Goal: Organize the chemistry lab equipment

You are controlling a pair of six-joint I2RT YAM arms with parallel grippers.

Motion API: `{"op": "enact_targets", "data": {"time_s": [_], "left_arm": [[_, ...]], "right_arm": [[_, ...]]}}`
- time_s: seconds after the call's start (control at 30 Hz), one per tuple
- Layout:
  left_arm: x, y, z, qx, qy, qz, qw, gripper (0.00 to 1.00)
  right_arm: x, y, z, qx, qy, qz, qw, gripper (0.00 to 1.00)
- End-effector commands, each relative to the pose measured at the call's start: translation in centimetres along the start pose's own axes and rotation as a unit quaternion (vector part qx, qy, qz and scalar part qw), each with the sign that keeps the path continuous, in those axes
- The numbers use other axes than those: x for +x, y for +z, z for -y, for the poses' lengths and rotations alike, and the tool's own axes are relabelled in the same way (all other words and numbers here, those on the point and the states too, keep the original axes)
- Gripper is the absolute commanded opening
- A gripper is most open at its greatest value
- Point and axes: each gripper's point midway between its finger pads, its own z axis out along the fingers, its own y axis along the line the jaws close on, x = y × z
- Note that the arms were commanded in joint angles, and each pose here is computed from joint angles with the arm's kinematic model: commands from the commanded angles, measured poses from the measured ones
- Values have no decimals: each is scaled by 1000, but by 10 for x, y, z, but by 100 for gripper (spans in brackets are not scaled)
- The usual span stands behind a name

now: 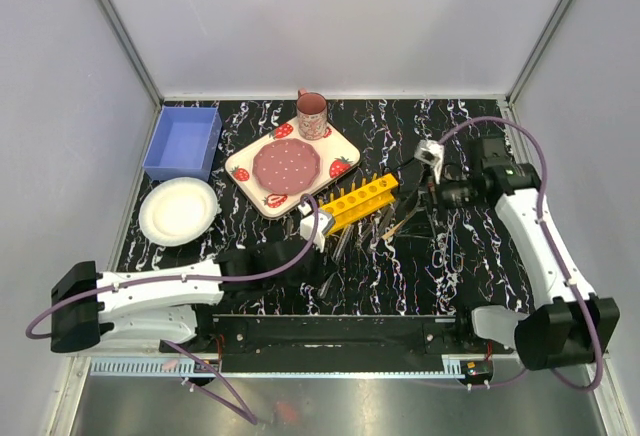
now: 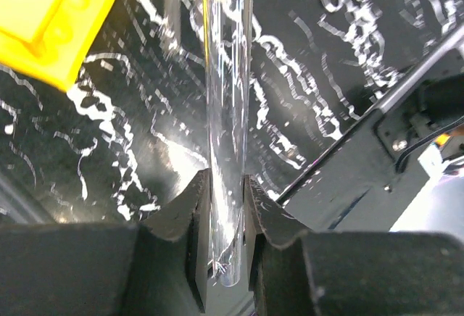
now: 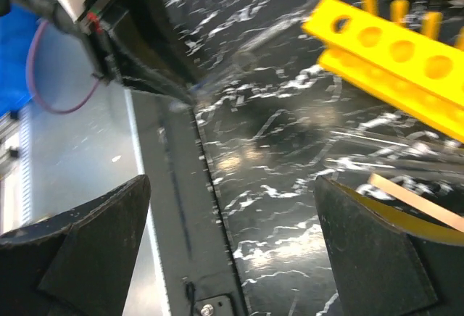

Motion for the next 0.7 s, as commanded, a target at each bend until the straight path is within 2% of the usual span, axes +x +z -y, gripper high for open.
{"op": "enact_targets", "data": {"time_s": [0.0,0.03,0.07,0.13,0.27,0.57,0.67], "left_arm": [[-55,-12,37,69,11,94,993,11],[-59,-14,40,71,12,99,992,11],[-61,-15,42,74,14,101,992,11],[-72,-20,49,80,19,114,990,11],[-80,-22,55,86,25,122,989,11],[-85,-16,63,90,28,126,988,11],[-86,-14,65,93,28,125,987,11]], "right_arm": [[-10,12,-50,-80,52,-43,995,100],[-20,17,-44,-76,48,-35,995,100],[-25,21,-45,-72,91,-36,993,100],[-36,27,-37,-69,108,-32,991,100],[-42,32,-36,-77,152,-39,985,100],[-31,57,-41,-92,170,-88,977,96],[-29,64,-42,-92,166,-97,977,93]]}}
